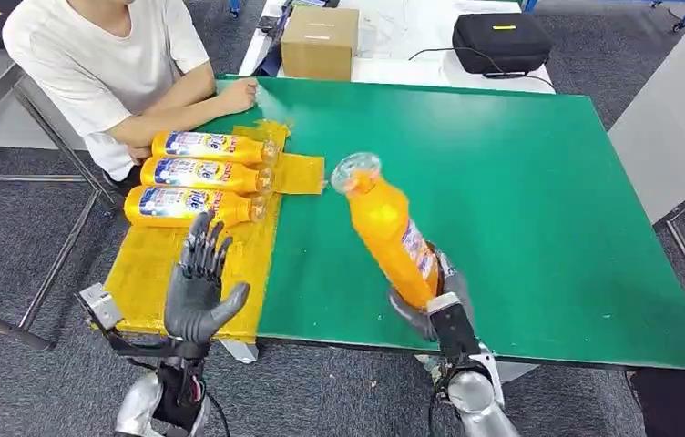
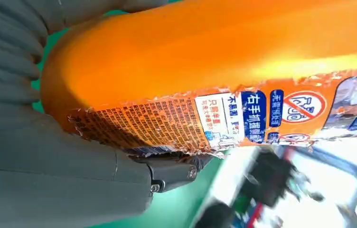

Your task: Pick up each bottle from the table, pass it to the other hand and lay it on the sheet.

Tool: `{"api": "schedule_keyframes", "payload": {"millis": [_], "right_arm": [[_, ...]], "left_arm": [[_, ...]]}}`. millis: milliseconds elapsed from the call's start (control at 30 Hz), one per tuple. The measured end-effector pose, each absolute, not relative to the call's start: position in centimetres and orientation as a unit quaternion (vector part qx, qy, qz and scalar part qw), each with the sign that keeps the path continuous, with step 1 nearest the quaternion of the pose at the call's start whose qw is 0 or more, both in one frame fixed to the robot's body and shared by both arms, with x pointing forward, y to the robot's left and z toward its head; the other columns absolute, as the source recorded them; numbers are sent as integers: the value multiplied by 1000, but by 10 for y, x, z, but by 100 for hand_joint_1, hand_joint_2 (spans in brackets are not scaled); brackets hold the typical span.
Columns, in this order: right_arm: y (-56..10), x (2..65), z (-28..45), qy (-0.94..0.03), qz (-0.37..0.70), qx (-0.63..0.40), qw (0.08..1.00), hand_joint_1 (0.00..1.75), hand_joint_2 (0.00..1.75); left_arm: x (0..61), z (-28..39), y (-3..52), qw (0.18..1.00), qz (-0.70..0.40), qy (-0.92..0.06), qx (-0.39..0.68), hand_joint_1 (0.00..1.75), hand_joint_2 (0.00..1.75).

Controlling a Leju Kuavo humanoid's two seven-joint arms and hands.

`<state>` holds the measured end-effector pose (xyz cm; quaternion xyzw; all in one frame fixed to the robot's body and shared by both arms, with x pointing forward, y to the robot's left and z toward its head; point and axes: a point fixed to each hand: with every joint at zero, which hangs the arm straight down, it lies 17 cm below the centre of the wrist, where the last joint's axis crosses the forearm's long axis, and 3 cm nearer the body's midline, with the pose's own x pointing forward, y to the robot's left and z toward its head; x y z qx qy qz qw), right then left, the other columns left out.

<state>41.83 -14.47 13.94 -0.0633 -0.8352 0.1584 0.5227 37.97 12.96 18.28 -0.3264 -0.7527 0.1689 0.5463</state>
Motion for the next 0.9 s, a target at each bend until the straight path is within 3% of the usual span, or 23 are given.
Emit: {"api": "schedule_keyframes", "payload": {"millis": [167,367,667,900], "right_arm": [[-139,414,163,-853,121,-36,506,175,175],[-123,409,171,-859,117,9,498,175,175],[-18,378,162,-837,276,90,463,175,175],[30,359,166,-832,312,130,440,175,175]], "left_arm": [[369,182,123,540,173,-743,-357,0,175],[355,197,113,509,103,-797,-309,0,175],[338,215,74,480,23,-823,-303,0,175],[353,220,69,491,39,-814,-309,0,175]]}}
